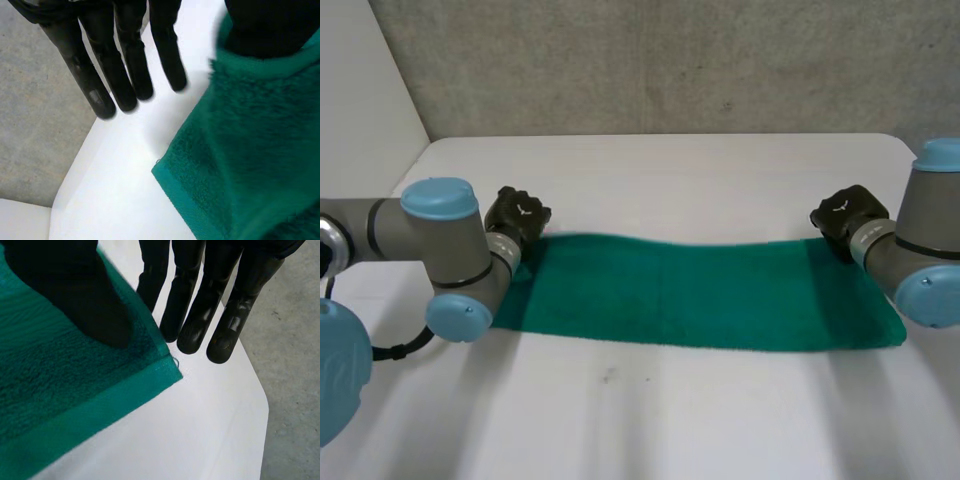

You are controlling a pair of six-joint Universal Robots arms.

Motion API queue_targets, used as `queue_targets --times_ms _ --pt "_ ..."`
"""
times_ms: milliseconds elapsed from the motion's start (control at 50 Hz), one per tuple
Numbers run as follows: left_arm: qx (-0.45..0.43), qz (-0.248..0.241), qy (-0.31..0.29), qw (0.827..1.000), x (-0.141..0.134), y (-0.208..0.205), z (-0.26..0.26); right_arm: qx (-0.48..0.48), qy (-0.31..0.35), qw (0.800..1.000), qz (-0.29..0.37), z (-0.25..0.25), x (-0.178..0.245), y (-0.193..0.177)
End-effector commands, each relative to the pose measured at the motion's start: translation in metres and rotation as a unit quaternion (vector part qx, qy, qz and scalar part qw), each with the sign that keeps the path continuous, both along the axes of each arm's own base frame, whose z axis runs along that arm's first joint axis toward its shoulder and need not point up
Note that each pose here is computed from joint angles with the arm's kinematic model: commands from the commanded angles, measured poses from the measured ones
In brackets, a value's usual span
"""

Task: Fold the towel.

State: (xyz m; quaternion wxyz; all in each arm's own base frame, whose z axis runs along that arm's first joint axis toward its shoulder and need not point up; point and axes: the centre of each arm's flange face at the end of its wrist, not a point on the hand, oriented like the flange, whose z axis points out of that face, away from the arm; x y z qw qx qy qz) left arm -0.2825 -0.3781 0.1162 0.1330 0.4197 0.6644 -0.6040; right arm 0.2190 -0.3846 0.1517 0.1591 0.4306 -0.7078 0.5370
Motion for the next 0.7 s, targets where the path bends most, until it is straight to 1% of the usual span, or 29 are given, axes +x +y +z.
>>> queue_targets --times_ms 20,80,100,160,300,400,460,520,580,640,660,700 --pt "-0.031 -0.009 -0.026 0.999 0.001 0.004 -0.006 -0.022 -0.021 0.999 -0.021 0.000 0.004 -0.005" --pt "-0.044 -0.011 -0.021 0.999 -0.001 0.005 -0.001 -0.032 -0.053 0.997 -0.040 0.005 0.003 -0.006" --pt "-0.065 -0.014 -0.011 0.998 -0.005 0.006 0.011 -0.033 -0.061 0.997 -0.041 0.008 0.003 -0.005" --pt "-0.078 -0.017 -0.005 0.997 -0.007 0.010 0.021 -0.045 -0.084 0.995 -0.042 0.027 0.003 0.001" --pt "-0.083 -0.019 -0.002 0.996 -0.002 0.030 0.047 -0.045 -0.089 0.994 -0.041 0.041 -0.001 0.020" --pt "-0.047 -0.027 -0.015 0.998 0.009 0.049 0.043 -0.034 -0.090 0.995 -0.033 0.042 -0.005 0.034" --pt "-0.032 -0.035 -0.018 0.999 0.012 0.050 0.038 -0.028 -0.090 0.995 -0.026 0.041 -0.005 0.039" --pt "-0.016 -0.019 -0.024 0.999 0.026 0.037 0.024 -0.023 -0.090 0.995 -0.024 0.040 -0.006 0.043" --pt "-0.010 -0.010 -0.029 0.999 0.032 0.029 0.015 -0.017 -0.089 0.996 -0.023 0.037 -0.006 0.046" --pt "-0.013 -0.007 -0.028 0.999 0.033 0.023 0.012 -0.014 -0.087 0.996 -0.023 0.034 -0.006 0.047" --pt "-0.034 -0.006 -0.026 0.999 0.029 0.007 0.010 -0.012 -0.086 0.996 -0.023 0.033 -0.007 0.048" --pt "-0.065 -0.007 -0.027 0.998 0.026 -0.007 0.012 -0.010 -0.085 0.996 -0.022 0.032 -0.006 0.050"
